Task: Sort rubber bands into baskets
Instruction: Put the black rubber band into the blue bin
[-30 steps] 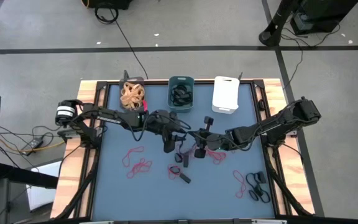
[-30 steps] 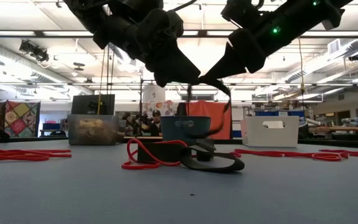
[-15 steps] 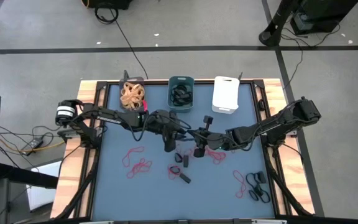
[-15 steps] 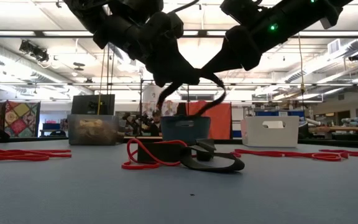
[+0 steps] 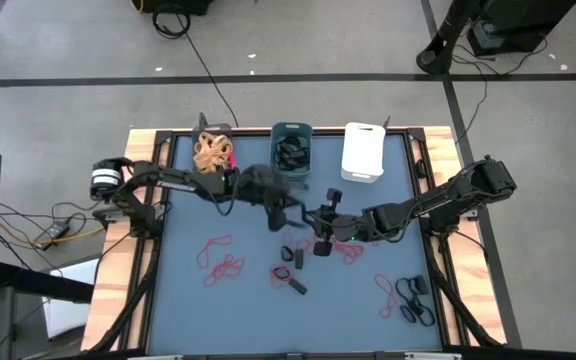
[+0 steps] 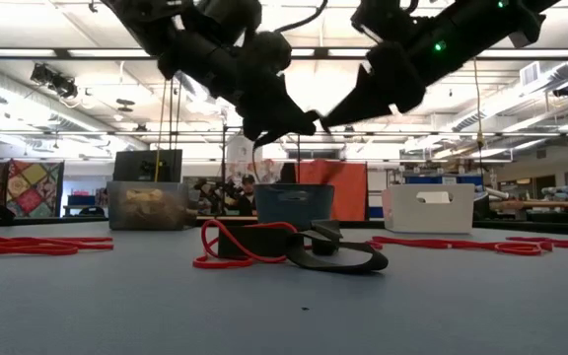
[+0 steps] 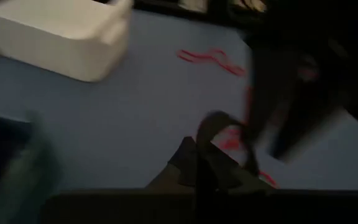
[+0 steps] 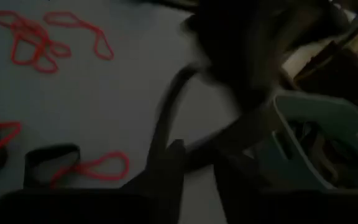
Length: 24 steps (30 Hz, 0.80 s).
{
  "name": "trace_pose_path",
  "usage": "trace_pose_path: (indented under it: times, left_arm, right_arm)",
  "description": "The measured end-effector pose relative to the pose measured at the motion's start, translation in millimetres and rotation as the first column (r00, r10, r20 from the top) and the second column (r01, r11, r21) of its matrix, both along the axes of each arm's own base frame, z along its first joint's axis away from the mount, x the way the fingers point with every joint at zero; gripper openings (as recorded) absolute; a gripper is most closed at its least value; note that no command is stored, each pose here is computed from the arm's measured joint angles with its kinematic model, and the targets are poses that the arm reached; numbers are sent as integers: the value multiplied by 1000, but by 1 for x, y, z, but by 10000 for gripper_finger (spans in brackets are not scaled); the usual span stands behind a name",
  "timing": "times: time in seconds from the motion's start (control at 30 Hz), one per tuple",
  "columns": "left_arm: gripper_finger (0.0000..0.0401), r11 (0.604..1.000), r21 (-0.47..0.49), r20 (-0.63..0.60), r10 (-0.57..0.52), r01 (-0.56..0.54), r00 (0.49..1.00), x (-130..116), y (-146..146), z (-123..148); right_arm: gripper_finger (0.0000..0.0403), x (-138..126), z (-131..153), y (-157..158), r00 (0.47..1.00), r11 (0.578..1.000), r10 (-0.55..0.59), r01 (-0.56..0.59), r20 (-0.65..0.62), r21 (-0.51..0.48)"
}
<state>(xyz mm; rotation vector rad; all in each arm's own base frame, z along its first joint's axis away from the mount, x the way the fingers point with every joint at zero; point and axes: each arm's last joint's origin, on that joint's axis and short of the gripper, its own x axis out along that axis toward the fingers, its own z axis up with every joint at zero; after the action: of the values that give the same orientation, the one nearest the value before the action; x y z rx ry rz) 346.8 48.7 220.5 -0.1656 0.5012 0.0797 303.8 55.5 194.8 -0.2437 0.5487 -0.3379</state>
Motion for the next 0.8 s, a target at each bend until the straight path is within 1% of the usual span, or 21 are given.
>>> trace_pose_path:
  times: [0.17, 0.27, 0.33, 0.47, 0.57, 0.67, 0.8]
  left_arm:
    - [3, 990, -16, 51, 139, -139, 989, -2, 45, 17]
    - [2, 977, -5, 89, 213, -213, 973, -6, 73, 29]
    - [2, 967, 15, 104, 251, -254, 962, -11, 91, 34]
    - [1, 944, 20, 112, 326, -330, 939, -22, 118, 36]
    - [1, 932, 5, 108, 360, -363, 927, -26, 133, 31]
    - [1, 924, -41, 108, 382, -380, 918, -24, 142, 21]
    - [3, 913, -90, 125, 407, -398, 905, -15, 148, 6]
  right_arm:
    - [169, -3, -5, -3, 998, 998, -46, 47, -35, 52]
    - [197, -4, -7, -6, 997, 995, -52, 56, -50, 79]
    - [210, -4, -8, -7, 997, 995, -45, 50, -65, 87]
    - [220, -3, -8, -9, 997, 994, -37, 44, -66, 102]
    - [220, -3, -8, -10, 997, 994, -37, 44, -65, 101]
    - [219, -3, -8, -9, 998, 994, -36, 42, -60, 103]
    - [221, -3, -7, -9, 998, 994, -33, 39, -57, 106]
